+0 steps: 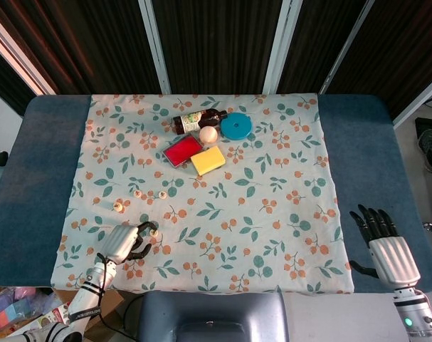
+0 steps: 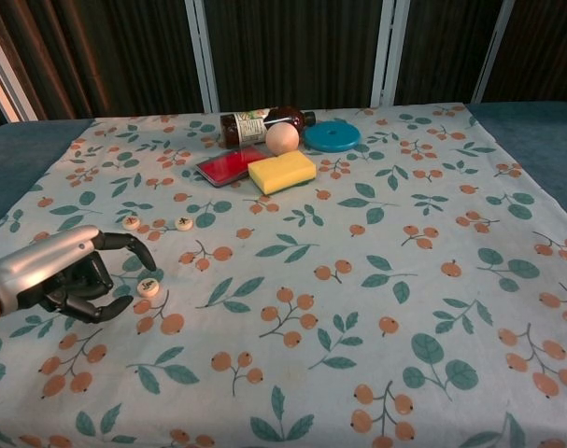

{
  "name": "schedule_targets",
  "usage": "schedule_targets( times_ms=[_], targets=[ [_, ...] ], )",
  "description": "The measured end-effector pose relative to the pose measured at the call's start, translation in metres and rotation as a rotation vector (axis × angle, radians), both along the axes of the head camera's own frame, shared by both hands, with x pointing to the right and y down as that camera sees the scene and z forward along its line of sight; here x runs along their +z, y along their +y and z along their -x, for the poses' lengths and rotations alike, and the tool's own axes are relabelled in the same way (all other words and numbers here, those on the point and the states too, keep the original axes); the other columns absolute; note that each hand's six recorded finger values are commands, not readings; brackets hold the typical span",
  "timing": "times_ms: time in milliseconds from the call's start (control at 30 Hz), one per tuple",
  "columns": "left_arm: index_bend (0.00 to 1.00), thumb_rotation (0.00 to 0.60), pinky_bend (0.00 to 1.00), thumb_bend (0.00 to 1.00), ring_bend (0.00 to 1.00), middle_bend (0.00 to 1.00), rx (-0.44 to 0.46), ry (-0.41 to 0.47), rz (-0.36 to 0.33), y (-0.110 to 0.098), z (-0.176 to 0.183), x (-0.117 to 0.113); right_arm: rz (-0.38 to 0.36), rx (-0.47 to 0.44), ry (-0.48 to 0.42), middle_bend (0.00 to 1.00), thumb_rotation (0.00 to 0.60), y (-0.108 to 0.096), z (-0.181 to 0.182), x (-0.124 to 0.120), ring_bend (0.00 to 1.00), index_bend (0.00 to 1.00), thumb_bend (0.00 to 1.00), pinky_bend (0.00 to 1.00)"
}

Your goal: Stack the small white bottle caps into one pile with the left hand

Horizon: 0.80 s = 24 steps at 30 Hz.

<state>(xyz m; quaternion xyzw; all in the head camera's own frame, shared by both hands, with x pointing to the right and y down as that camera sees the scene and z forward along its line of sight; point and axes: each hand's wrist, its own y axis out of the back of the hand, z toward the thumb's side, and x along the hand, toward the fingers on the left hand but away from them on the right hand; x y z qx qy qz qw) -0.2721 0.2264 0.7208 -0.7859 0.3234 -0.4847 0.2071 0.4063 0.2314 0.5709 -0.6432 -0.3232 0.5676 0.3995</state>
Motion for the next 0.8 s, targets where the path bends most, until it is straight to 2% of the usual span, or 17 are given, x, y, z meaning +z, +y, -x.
schedule_targets(
  times_ms=[400, 800],
  targets=[
    [0.35, 0.600, 1.00, 0.43, 1.00, 1.00, -0.009, -0.062, -0.037, -0.008, -0.006, 0.022, -0.005, 0.008, -0.001, 0.00, 0.600, -0.001, -0.003, -0.002, 0.00, 0.00, 0.05, 0.00],
    [0.37, 0.600, 1.00, 0.43, 1.00, 1.00, -0.002, -0.079, -0.034, -0.010, -0.004, 0.025, -0.005, 0.007, 0.002, 0.00, 0.600, -0.001, -0.002, -0.001, 0.00, 0.00, 0.05, 0.00]
  ],
)
